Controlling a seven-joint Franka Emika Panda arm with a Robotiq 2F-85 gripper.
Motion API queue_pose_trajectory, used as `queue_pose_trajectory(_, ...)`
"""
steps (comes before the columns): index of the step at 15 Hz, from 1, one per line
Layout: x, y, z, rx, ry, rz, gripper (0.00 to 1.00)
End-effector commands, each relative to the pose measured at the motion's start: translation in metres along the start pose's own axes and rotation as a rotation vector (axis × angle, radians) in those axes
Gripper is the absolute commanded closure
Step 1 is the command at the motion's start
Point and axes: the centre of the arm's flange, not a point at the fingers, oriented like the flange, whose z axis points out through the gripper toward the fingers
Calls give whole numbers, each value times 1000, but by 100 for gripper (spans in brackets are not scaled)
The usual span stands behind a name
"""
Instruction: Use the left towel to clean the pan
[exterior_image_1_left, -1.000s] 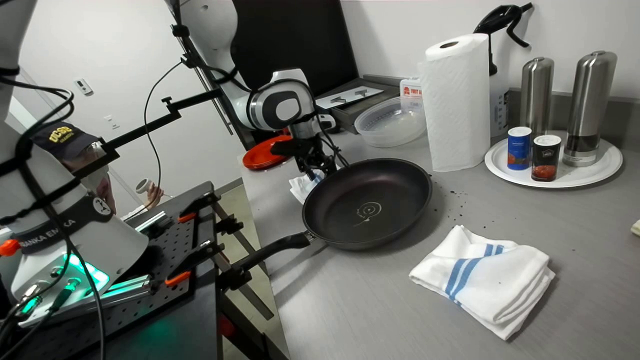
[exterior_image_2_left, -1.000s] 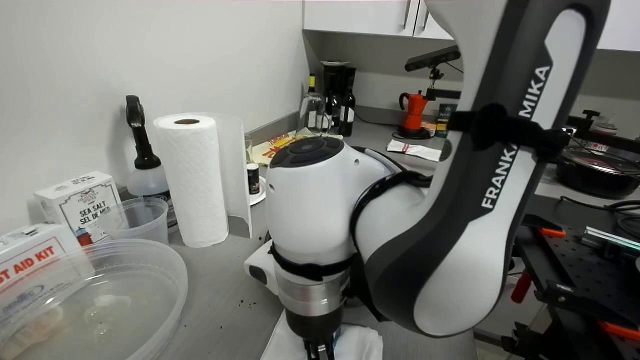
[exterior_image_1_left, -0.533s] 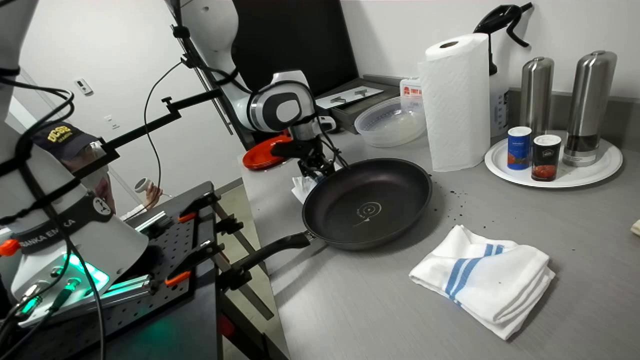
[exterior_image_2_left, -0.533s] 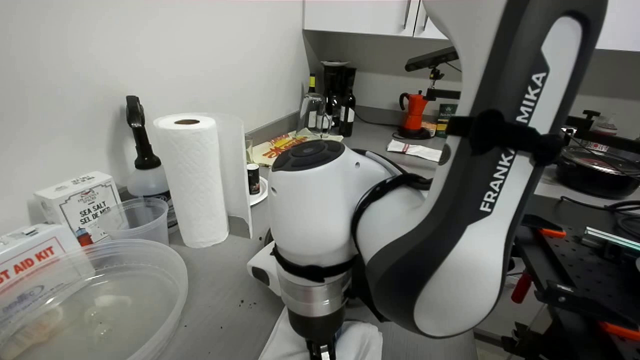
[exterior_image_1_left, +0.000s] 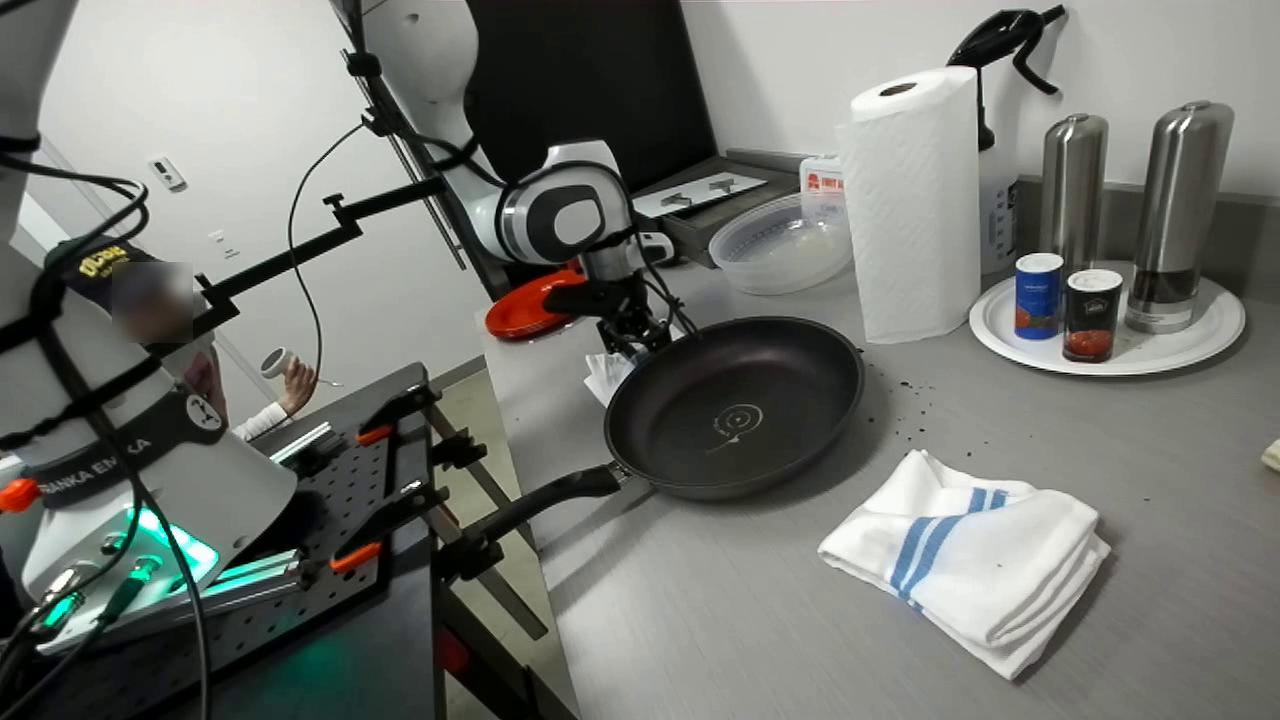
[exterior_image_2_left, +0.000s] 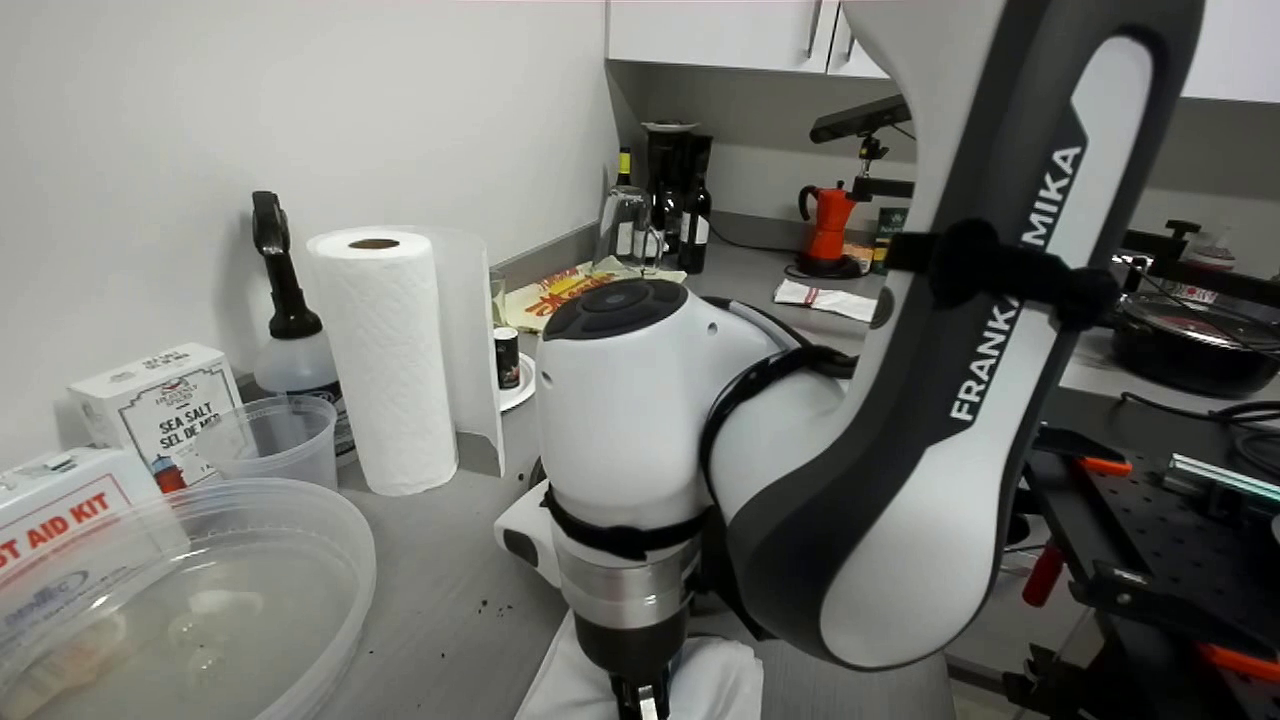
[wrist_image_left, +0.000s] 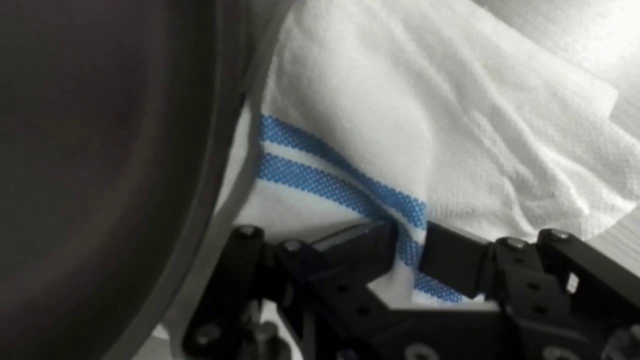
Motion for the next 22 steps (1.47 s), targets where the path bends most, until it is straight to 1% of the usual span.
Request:
queue_pose_trajectory(1, 3, 1, -7, -5, 14, 13, 87)
queue_pose_trajectory(2, 3, 1, -8, -6, 15, 13, 88)
queue_pose_trajectory(6, 5, 3, -15, -9, 24, 14, 84)
queue_pose_trajectory(7, 5, 3, -17, -9, 26, 14, 85)
queue_pose_trajectory(11, 7, 5, -23, -11, 35, 17, 76)
queue_pose_trajectory(12, 7, 6, -24, -11, 37, 18, 86)
queue_pose_trajectory(13, 7, 6, -25, -11, 38, 17, 93)
queue_pose_trajectory(15, 7, 7, -23, -10, 35, 19, 100)
queue_pose_trajectory(22, 4, 8, -20, -11, 30, 24, 99)
